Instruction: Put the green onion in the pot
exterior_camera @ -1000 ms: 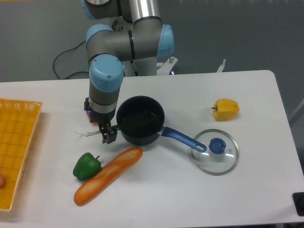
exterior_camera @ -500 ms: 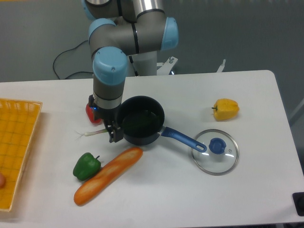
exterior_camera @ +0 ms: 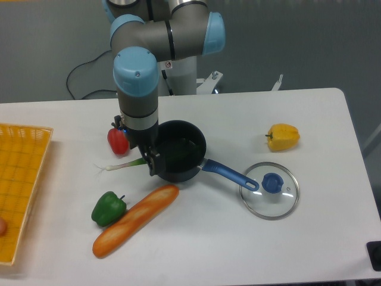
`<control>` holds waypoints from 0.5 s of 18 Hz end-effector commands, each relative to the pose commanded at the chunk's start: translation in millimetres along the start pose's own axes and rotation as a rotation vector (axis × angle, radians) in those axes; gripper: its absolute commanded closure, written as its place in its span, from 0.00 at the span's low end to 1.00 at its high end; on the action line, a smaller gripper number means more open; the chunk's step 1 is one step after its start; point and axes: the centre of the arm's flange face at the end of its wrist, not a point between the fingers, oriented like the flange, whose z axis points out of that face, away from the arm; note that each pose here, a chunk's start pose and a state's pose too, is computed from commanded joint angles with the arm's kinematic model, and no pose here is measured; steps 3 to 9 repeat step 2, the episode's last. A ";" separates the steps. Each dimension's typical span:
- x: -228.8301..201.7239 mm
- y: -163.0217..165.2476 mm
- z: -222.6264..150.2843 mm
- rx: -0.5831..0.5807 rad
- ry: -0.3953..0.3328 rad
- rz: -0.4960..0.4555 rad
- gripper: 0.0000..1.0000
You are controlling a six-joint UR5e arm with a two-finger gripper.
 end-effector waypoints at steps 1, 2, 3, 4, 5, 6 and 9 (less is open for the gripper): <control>0.0 0.0 0.0 0.000 0.000 0.000 0.00; -2.3 3.1 0.0 -0.003 -0.002 -0.006 0.00; -2.3 3.1 0.0 -0.003 -0.002 -0.006 0.00; -2.3 3.1 0.0 -0.003 -0.002 -0.006 0.00; -2.3 3.1 0.0 -0.003 -0.002 -0.006 0.00; -2.3 3.1 0.0 -0.003 -0.002 -0.006 0.00; -2.3 3.1 0.0 -0.003 -0.002 -0.006 0.00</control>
